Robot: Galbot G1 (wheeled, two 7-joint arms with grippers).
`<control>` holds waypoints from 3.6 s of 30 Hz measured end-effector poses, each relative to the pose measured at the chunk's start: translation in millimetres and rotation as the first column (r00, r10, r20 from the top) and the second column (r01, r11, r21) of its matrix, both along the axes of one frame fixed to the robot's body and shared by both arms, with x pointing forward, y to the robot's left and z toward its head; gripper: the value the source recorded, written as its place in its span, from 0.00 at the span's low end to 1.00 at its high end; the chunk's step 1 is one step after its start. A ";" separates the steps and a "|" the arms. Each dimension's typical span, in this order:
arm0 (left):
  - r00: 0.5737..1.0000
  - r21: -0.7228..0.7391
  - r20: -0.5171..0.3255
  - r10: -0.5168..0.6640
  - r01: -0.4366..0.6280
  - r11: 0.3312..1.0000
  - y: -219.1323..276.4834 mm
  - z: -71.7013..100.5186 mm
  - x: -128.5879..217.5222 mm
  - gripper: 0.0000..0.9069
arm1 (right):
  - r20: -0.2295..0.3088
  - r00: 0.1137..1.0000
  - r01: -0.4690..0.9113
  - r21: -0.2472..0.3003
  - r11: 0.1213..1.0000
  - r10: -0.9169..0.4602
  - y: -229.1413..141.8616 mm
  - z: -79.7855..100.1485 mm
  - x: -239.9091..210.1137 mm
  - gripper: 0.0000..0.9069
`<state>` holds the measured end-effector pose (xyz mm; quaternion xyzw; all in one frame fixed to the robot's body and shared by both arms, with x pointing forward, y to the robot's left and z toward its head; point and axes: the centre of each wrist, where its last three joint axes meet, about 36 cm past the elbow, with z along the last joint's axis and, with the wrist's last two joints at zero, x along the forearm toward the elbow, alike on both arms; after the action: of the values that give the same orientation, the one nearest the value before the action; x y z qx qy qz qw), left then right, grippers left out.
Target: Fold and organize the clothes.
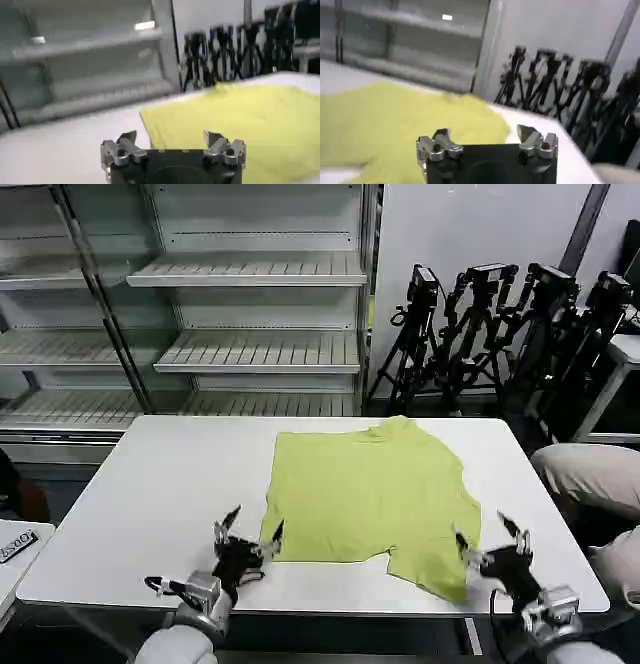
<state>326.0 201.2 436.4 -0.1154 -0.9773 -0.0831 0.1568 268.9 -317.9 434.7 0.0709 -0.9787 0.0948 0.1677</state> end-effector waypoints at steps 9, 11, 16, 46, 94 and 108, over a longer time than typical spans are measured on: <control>0.994 -0.020 -0.101 0.035 -0.037 0.999 2.0 -7.4 0.2 0.04 | -0.063 0.998 0.014 0.030 0.999 -0.013 11.6 -3.7 -12.1 0.69; 0.992 -0.019 -0.115 0.044 -0.046 0.999 3.5 -10.0 2.5 0.02 | -0.076 0.997 0.018 0.037 0.999 -0.015 14.2 -4.7 -12.1 0.00; 0.988 -0.018 -0.146 0.051 -0.054 0.998 8.6 -13.1 4.6 0.02 | -0.113 0.994 0.017 0.055 0.998 -0.010 19.7 -6.9 -9.2 0.00; 0.992 -0.063 -0.126 0.000 -0.008 0.998 10.7 5.7 16.1 0.01 | -0.068 0.997 -0.020 0.151 0.988 0.031 15.5 21.7 36.2 0.00; 0.997 -0.058 -0.068 0.032 -0.036 0.998 -1.7 -7.8 137.0 0.03 | -0.034 0.999 0.037 0.083 0.996 -0.034 1.3 -1.5 177.3 0.00; 0.989 -0.028 -0.142 0.047 -0.052 0.998 -0.6 -27.5 132.3 0.01 | -0.139 0.989 0.073 0.114 0.991 -0.057 -9.9 -12.5 155.5 0.00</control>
<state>458.4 200.6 408.8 -0.0993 -0.9675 -0.0555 0.2260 424.4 -327.8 422.2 0.0550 -0.9708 0.0258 0.2321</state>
